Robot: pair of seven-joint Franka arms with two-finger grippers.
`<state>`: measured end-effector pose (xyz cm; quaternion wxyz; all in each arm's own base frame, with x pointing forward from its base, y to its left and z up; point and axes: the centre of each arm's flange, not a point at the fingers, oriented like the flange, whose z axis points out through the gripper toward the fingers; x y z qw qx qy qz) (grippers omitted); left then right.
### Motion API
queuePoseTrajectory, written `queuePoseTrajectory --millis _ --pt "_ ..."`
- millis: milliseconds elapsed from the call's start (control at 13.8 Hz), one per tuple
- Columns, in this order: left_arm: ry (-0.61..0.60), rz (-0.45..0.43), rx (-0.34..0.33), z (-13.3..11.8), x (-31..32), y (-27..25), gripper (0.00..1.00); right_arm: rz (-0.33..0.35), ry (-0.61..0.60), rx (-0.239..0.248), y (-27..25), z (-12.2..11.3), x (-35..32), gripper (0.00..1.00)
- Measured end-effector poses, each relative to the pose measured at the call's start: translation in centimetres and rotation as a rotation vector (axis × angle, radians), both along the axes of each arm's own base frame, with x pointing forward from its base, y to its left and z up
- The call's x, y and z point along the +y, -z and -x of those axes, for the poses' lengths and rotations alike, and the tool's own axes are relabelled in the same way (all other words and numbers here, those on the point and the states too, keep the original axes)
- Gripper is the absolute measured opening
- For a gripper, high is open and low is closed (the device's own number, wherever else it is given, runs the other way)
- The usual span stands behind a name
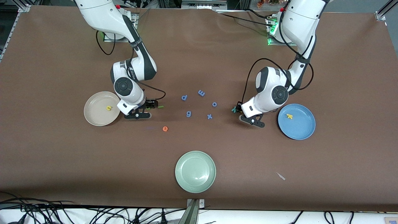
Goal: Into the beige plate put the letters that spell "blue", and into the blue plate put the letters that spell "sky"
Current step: 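Grasp the green p with the right gripper while the left gripper reaches yellow s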
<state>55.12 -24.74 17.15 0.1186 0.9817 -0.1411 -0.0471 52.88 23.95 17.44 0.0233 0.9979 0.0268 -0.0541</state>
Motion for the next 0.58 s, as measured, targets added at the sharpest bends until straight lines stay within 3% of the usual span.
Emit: queuePoseTrajectory --millis 145,362,435,579 --pt "0.0 0.0 0.0 -0.01 0.04 0.0 0.49 0.001 0.0 0.002 0.07 0.07 -0.04 0.96" --pt "0.0 -0.001 0.001 0.02 0.06 0.03 0.5 0.001 0.0 0.003 0.11 0.11 -0.07 0.69" --pt "0.0 0.0 0.001 0.03 0.04 0.03 0.5 0.001 0.0 0.003 0.11 0.11 -0.07 0.69" --pt "0.005 0.0 0.002 0.14 -0.12 0.06 0.53 -0.005 0.001 0.001 -0.11 0.12 0.14 0.51"
